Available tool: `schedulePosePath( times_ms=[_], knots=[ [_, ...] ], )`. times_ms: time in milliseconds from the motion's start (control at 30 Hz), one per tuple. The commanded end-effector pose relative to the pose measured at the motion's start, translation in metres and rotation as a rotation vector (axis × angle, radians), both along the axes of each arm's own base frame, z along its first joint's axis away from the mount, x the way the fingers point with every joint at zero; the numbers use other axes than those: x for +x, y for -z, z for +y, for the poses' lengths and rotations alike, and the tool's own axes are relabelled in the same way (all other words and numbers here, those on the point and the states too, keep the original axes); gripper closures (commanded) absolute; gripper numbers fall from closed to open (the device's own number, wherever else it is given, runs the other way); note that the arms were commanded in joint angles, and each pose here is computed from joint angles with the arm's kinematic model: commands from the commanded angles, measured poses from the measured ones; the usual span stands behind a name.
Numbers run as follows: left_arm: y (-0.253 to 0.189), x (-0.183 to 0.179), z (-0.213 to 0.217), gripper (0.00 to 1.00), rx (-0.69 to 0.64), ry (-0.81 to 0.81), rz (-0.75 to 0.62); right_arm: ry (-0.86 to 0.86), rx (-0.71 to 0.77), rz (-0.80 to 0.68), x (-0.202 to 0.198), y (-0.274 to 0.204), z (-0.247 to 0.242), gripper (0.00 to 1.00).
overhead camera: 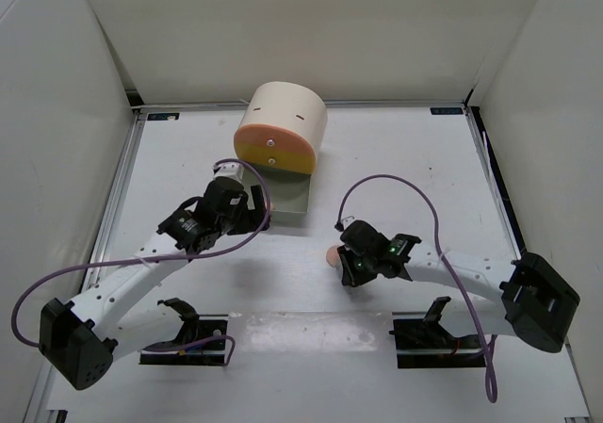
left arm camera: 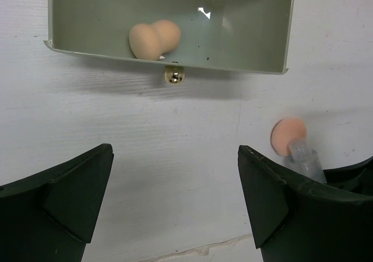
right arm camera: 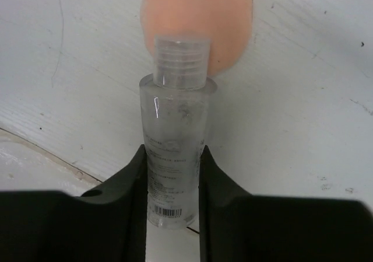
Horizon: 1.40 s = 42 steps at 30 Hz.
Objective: Organize the makeup
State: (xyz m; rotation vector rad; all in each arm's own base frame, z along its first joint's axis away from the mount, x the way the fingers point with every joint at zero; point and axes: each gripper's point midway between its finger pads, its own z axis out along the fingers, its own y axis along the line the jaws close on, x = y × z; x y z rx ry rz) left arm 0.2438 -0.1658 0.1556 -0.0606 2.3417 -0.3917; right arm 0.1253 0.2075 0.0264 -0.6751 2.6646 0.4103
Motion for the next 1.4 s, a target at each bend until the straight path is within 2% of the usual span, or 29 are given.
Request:
schedulePosePath(
  times_ms=[0,100,200,333,400,433,500,533,567,600,633,667,700,767,800,833,900,933,1000,1033,1100,1133,1200,1233,1300,1333,1367],
  knots=[
    [-0.01,0.0,-0.004,0.02,-0.033,0.018,-0.031,0.016,0.049,-0.04,0.007,-0.014,0.015,0.85],
    [-0.012,-0.003,-0.002,0.02,-0.025,0.027,-0.036,-0.006,0.072,-0.096,0.008,-0.05,0.021,0.89],
    [-0.014,-0.005,0.003,0.02,-0.017,0.02,-0.046,-0.034,0.135,-0.235,0.032,-0.1,0.037,0.89],
    [-0.02,-0.008,0.007,0.02,-0.022,0.01,-0.067,-0.191,0.177,-0.461,0.076,-0.158,0.079,0.89],
    [-0.026,-0.009,0.012,0.02,-0.024,-0.003,-0.083,-0.265,0.165,-0.521,0.099,-0.159,0.105,0.89],
    [-0.029,-0.009,0.012,0.02,-0.031,-0.005,-0.09,-0.328,0.165,-0.604,0.115,-0.179,0.119,0.89],
    [-0.033,-0.013,0.017,0.02,-0.032,-0.023,-0.096,-0.404,0.171,-0.601,0.136,-0.167,0.148,0.89],
    [-0.035,-0.013,0.021,0.02,-0.027,-0.039,-0.101,-0.425,0.197,-0.641,0.16,-0.185,0.156,0.89],
    [-0.033,-0.015,0.026,0.02,-0.016,-0.055,-0.096,-0.487,0.211,-0.59,0.166,-0.165,0.174,0.88],
    [-0.035,-0.018,0.028,0.02,-0.018,-0.064,-0.095,-0.512,0.195,-0.605,0.178,-0.162,0.18,0.86],
    [-0.034,-0.02,0.034,0.02,-0.003,-0.082,-0.091,-0.514,0.206,-0.649,0.193,-0.178,0.192,0.85],
    [-0.035,-0.021,0.037,0.02,-0.002,-0.095,-0.094,-0.525,0.167,-0.627,0.203,-0.155,0.2,0.83],
    [-0.038,-0.023,0.04,0.02,-0.008,-0.109,-0.1,-0.534,0.17,-0.664,0.213,-0.166,0.209,0.79],
    [-0.039,-0.025,0.044,0.02,-0.002,-0.115,-0.101,-0.533,0.133,-0.64,0.225,-0.143,0.215,0.78],
    [-0.042,-0.025,0.044,0.02,-0.009,-0.118,-0.108,-0.532,0.13,-0.644,0.23,-0.142,0.218,0.73],
    [-0.042,-0.026,0.044,0.02,-0.006,-0.111,-0.105,-0.534,0.119,-0.625,0.23,-0.134,0.218,0.6],
    [-0.045,-0.026,0.044,0.02,0.001,-0.101,-0.108,-0.528,0.125,-0.611,0.226,-0.133,0.219,0.48],
    [-0.044,-0.026,0.044,0.02,0.015,-0.09,-0.103,-0.523,0.145,-0.622,0.223,-0.146,0.216,0.32],
    [-0.048,-0.025,0.05,0.02,0.064,-0.086,-0.109,-0.519,0.17,-0.623,0.212,-0.155,0.211,0.15],
    [-0.048,-0.024,0.052,0.02,0.085,-0.082,-0.109,-0.512,0.194,-0.65,0.205,-0.177,0.205,0.02],
    [-0.054,-0.019,0.045,0.02,0.1,-0.03,-0.129,-0.481,0.214,-0.647,0.197,-0.19,0.193,0.01],
    [-0.054,-0.017,0.041,0.02,0.1,-0.011,-0.133,-0.455,0.251,-0.684,0.19,-0.216,0.184,0.01],
    [-0.051,-0.01,0.028,0.02,0.086,0.045,-0.139,-0.391,0.276,-0.652,0.178,-0.22,0.168,0.01],
    [-0.049,-0.009,0.025,0.02,0.086,0.055,-0.135,-0.327,0.278,-0.704,0.176,-0.244,0.15,0.01],
    [-0.042,-0.001,0.011,0.02,0.084,0.098,-0.124,-0.219,0.267,-0.679,0.169,-0.236,0.124,0.01],
    [-0.043,0.0,0.002,0.02,0.077,0.124,-0.13,-0.094,0.26,-0.7,0.167,-0.25,0.099,0.01],
    [-0.032,0.0,-0.007,0.02,0.1,0.15,-0.097,-0.031,0.217,-0.679,0.164,-0.236,0.08,0.01]
  ],
)
